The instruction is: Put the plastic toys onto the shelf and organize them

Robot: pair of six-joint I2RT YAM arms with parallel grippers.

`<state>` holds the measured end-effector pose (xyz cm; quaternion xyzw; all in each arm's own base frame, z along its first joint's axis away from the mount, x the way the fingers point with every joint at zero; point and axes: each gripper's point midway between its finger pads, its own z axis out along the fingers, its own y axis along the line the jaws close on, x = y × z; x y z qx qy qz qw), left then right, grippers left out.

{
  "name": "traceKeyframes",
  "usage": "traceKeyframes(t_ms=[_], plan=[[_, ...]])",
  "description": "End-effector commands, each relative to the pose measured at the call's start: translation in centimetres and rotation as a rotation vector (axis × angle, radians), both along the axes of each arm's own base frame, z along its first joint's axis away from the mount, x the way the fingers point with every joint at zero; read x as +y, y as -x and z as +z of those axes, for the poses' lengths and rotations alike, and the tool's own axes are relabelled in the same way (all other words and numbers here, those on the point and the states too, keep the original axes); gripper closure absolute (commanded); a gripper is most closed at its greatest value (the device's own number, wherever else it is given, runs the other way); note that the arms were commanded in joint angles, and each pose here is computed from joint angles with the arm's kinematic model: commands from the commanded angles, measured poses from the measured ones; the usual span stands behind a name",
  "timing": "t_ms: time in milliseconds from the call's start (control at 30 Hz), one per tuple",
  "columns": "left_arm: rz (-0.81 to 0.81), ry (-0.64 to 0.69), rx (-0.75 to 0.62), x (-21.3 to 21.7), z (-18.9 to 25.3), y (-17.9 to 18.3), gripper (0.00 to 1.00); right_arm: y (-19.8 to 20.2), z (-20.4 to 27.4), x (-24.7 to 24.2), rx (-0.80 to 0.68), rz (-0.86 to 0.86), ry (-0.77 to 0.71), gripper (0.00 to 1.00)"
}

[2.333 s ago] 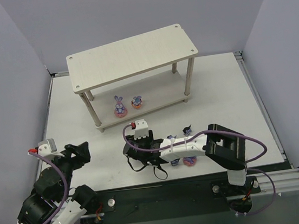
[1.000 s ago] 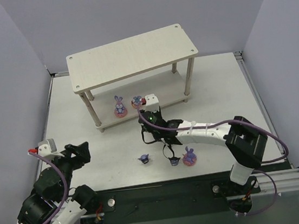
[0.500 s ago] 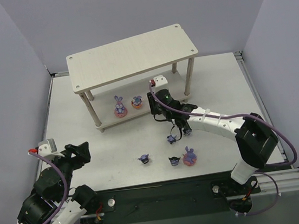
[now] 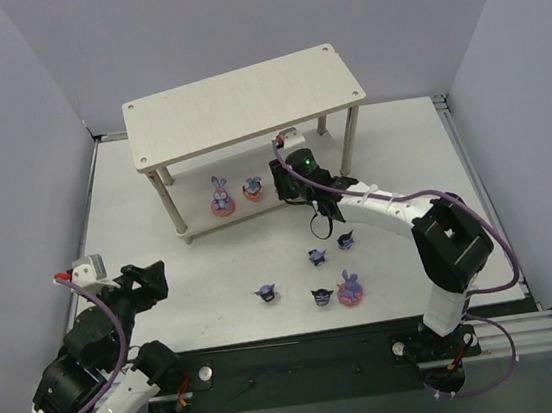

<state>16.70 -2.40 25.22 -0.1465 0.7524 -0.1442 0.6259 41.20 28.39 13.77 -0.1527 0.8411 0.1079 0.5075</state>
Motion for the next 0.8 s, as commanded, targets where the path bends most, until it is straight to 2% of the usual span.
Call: traceKeyframes(t_ms=[0,467,767], plan=[[0.009,-0.014,-0.001,0.0,0.2,-0.3,0.18,-1.8,2.4,0.8,-0.074,0.011,-0.044,0.96],[0.008,-0.019,0.006,-0.1,0.1,-0.4,0.18,-3.4,0.8,0.6,-0.069,0.006,-0.027,0.96],[0.007,-0.019,0.006,-0.1,0.1,-0.3,0.18,-4.4,0.1,0.4,-0.08,0.003,0.009,0.88]])
